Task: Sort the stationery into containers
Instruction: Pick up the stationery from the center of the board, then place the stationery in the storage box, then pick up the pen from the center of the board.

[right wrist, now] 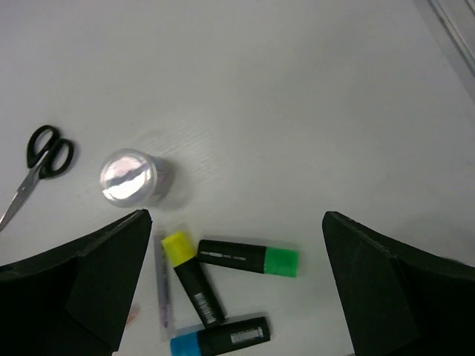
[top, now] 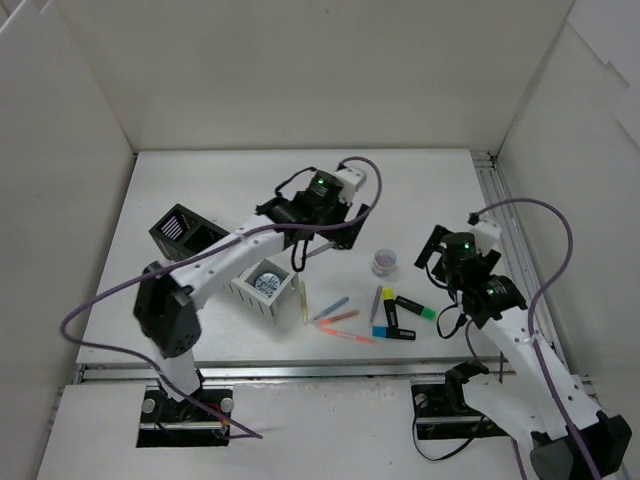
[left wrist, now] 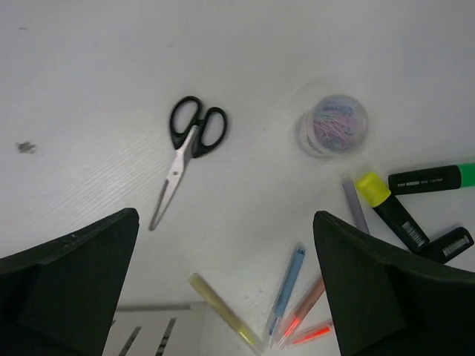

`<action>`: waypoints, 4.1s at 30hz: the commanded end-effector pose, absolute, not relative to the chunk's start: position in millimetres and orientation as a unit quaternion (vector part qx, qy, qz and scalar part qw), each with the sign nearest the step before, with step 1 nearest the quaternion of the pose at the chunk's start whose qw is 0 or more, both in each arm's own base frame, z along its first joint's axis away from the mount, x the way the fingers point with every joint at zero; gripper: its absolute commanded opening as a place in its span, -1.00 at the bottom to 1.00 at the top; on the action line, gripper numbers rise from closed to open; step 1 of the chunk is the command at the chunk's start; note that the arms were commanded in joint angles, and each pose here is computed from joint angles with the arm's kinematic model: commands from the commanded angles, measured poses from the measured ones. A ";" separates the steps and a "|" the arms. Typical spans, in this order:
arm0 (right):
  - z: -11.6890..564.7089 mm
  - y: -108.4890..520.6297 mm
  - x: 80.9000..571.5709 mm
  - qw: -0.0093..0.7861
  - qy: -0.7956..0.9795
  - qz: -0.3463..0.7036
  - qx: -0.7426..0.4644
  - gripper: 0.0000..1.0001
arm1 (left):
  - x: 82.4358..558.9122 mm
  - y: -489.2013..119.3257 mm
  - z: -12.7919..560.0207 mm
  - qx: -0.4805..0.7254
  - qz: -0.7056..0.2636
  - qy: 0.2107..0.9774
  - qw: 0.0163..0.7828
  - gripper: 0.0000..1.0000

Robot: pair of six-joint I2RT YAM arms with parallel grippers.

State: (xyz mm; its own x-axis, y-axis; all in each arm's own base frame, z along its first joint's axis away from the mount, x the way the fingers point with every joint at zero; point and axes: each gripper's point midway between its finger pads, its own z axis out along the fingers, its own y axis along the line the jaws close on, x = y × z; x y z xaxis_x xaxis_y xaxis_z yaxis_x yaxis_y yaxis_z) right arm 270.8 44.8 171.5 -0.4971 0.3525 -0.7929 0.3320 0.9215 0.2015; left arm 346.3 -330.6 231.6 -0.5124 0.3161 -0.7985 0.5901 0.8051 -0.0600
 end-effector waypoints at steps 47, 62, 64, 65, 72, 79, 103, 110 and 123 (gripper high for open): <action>142.0 -18.6 231.7 0.407 0.875 -0.022 0.262 0.96 | 367.8 -450.4 233.6 0.333 -0.184 0.808 0.449 -0.53; 141.8 -0.4 239.5 0.417 0.880 0.020 0.225 0.95 | 271.7 -193.8 207.0 0.066 -0.037 0.900 0.429 -0.44; 138.9 0.7 239.9 0.413 0.883 0.021 0.224 0.95 | 266.9 -181.8 205.8 0.044 -0.038 0.899 0.435 -0.40; 139.5 1.7 241.1 0.415 0.882 0.023 0.222 0.95 | 265.5 -178.5 202.1 0.042 -0.035 0.898 0.436 -0.38; 134.7 7.0 244.2 0.408 0.887 0.030 0.215 0.94 | 258.7 -178.0 180.9 0.044 -0.042 0.904 0.423 -0.35; 131.8 6.5 244.1 0.406 0.889 0.022 0.213 0.94 | 259.1 -182.9 173.8 0.048 -0.047 0.906 0.417 -0.06; 95.2 88.6 257.3 0.306 0.952 0.001 -0.005 0.96 | 256.0 -159.4 248.4 0.044 -0.068 0.858 0.508 0.99; 79.4 113.7 257.1 0.246 0.968 -0.017 -0.050 0.86 | 253.0 -150.1 247.5 0.043 -0.065 0.853 0.516 0.99; 21.8 121.9 212.6 0.131 0.991 -0.014 0.023 0.00 | 255.4 -143.5 235.8 0.039 -0.056 0.859 0.507 0.99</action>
